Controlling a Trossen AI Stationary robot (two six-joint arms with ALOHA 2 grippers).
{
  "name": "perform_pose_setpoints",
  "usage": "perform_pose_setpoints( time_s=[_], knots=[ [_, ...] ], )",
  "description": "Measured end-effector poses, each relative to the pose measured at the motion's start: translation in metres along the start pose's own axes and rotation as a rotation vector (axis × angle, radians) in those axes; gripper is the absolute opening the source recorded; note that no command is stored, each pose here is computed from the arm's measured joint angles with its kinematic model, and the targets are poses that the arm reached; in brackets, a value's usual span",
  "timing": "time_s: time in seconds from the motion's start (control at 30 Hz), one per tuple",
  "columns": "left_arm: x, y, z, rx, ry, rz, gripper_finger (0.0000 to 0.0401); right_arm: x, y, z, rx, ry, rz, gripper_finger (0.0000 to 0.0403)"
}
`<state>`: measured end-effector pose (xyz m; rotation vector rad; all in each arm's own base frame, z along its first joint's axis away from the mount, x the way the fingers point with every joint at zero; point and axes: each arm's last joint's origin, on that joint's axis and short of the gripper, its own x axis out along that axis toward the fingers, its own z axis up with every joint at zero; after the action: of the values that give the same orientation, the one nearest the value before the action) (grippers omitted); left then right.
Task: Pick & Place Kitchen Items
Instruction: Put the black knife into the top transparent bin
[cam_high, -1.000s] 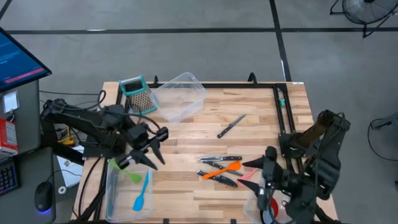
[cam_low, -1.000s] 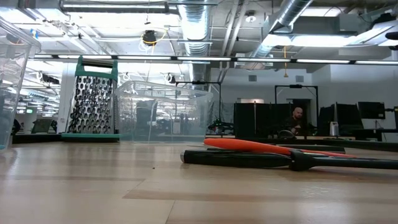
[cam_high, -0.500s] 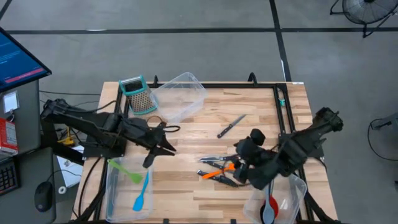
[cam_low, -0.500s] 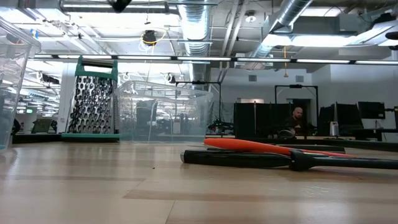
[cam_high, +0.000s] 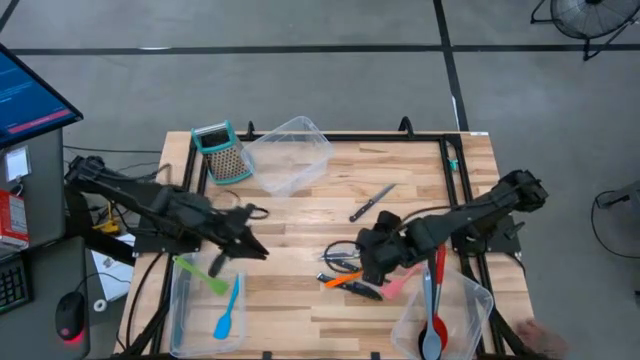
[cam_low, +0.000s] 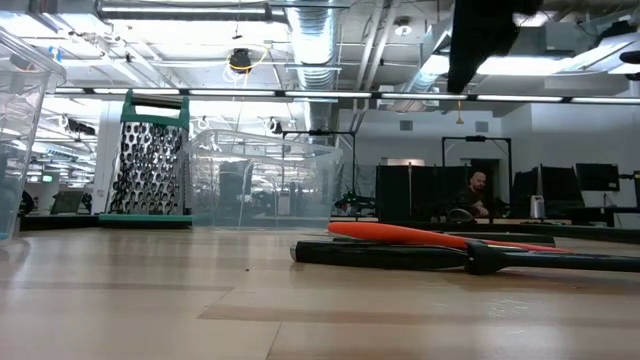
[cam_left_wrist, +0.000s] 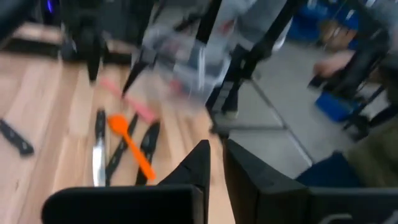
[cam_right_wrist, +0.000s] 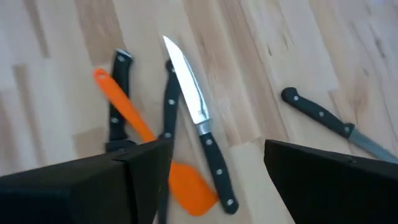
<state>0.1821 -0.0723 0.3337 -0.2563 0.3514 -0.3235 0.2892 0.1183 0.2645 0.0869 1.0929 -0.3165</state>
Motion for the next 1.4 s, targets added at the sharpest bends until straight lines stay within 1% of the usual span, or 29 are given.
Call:
perform_pose_setpoints(
  time_s=[0.13,0.27,0.37,0.47,0.6,0.77,0.87,0.93,1.03,1.17,1.27,1.33,1.4],
  knots=[
    [-0.034,-0.008,0.008,0.005,-0.121,-0.021,0.0007,0.022,-0.010,-0.006,-0.052,0.047,0.010,0.0249],
    [-0.064,-0.013,0.012,0.005,-0.216,-0.068,0.0004,0.045,-0.019,-0.017,-0.045,0.100,0.045,0.0249],
    [-0.079,-0.014,0.013,0.021,-0.262,-0.097,0.0004,0.058,-0.026,-0.023,-0.035,0.115,0.049,0.0249],
    [-0.089,-0.014,0.014,0.043,-0.294,-0.107,0.0004,0.069,-0.032,-0.027,-0.025,0.112,0.043,0.0249],
    [-0.096,-0.014,0.014,0.055,-0.316,-0.111,0.0004,0.078,-0.036,-0.029,-0.053,0.079,0.056,0.0249],
    [-0.094,-0.014,0.014,0.058,-0.307,-0.114,0.0004,0.087,-0.036,-0.033,-0.100,0.081,0.061,0.0249],
    [-0.094,-0.014,0.014,0.059,-0.304,-0.113,0.0004,0.097,-0.033,-0.037,-0.138,0.129,0.078,0.0249],
    [-0.094,-0.014,0.014,0.060,-0.305,-0.113,0.0004,0.109,-0.028,-0.037,-0.153,0.147,0.109,0.0249],
    [-0.095,-0.014,0.013,0.060,-0.306,-0.113,0.0004,0.128,-0.026,-0.046,-0.164,0.227,0.082,0.0249],
    [-0.095,-0.014,0.013,0.054,-0.304,-0.114,0.0004,0.138,-0.027,-0.046,-0.155,0.268,0.092,0.0245],
    [-0.095,-0.014,0.013,0.054,-0.304,-0.114,0.0004,0.140,-0.028,-0.046,-0.146,0.280,0.097,0.0215],
    [-0.095,-0.014,0.013,0.054,-0.304,-0.114,0.0004,0.141,-0.030,-0.045,-0.137,0.281,0.106,0.0175],
    [-0.095,-0.014,0.013,0.054,-0.304,-0.114,0.0004,0.138,-0.033,-0.043,-0.120,0.280,0.134,0.0125]
  ],
)
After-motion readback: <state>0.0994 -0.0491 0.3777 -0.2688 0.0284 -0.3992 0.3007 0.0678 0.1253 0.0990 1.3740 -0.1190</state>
